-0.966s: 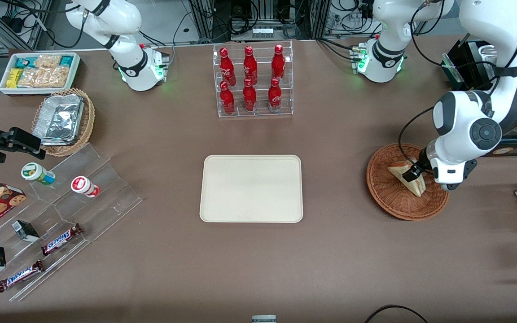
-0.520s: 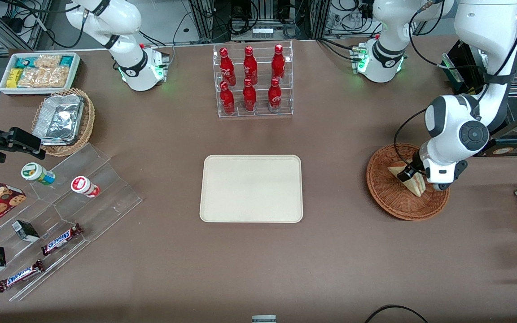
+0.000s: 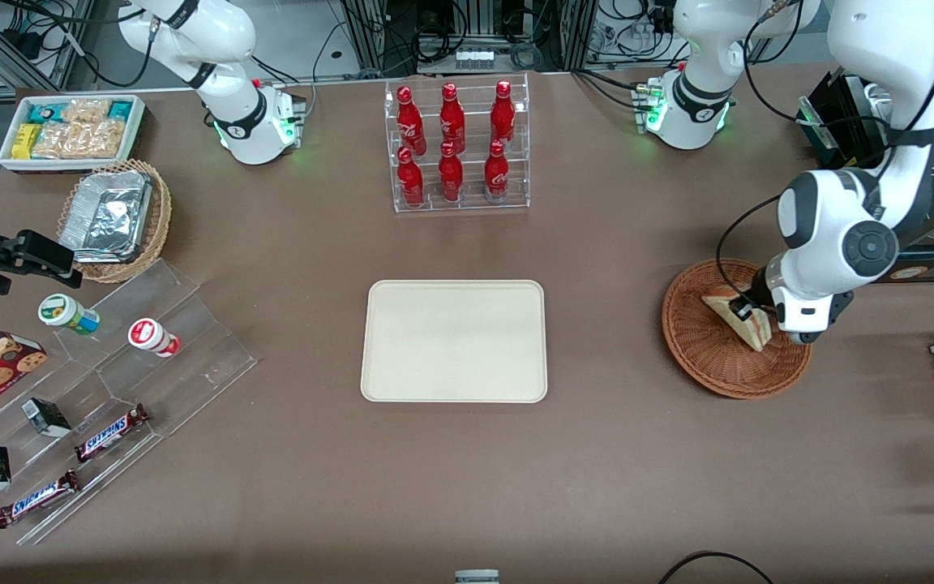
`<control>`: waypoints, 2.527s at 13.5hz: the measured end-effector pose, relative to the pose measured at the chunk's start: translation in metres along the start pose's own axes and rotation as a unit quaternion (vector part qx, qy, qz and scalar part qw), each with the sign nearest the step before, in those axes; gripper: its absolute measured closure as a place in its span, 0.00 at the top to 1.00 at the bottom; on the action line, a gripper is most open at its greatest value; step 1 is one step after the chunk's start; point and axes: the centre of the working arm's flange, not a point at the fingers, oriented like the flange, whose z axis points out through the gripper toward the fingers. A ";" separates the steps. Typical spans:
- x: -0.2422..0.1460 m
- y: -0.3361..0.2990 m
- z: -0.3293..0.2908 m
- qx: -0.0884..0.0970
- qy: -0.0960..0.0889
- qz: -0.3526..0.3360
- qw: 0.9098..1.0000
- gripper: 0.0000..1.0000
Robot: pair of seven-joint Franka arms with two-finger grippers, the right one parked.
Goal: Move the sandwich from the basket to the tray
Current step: 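Lift the sandwich and carry it with the left gripper over the tray, then lower the sandwich onto the tray and open the left gripper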
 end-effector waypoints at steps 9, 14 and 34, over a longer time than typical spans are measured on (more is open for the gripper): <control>-0.151 0.128 -0.180 0.012 0.051 0.199 0.979 0.17; -0.227 0.217 -0.165 -0.005 0.052 0.281 0.958 0.18; -0.299 0.341 0.007 -0.038 0.066 0.359 0.930 0.18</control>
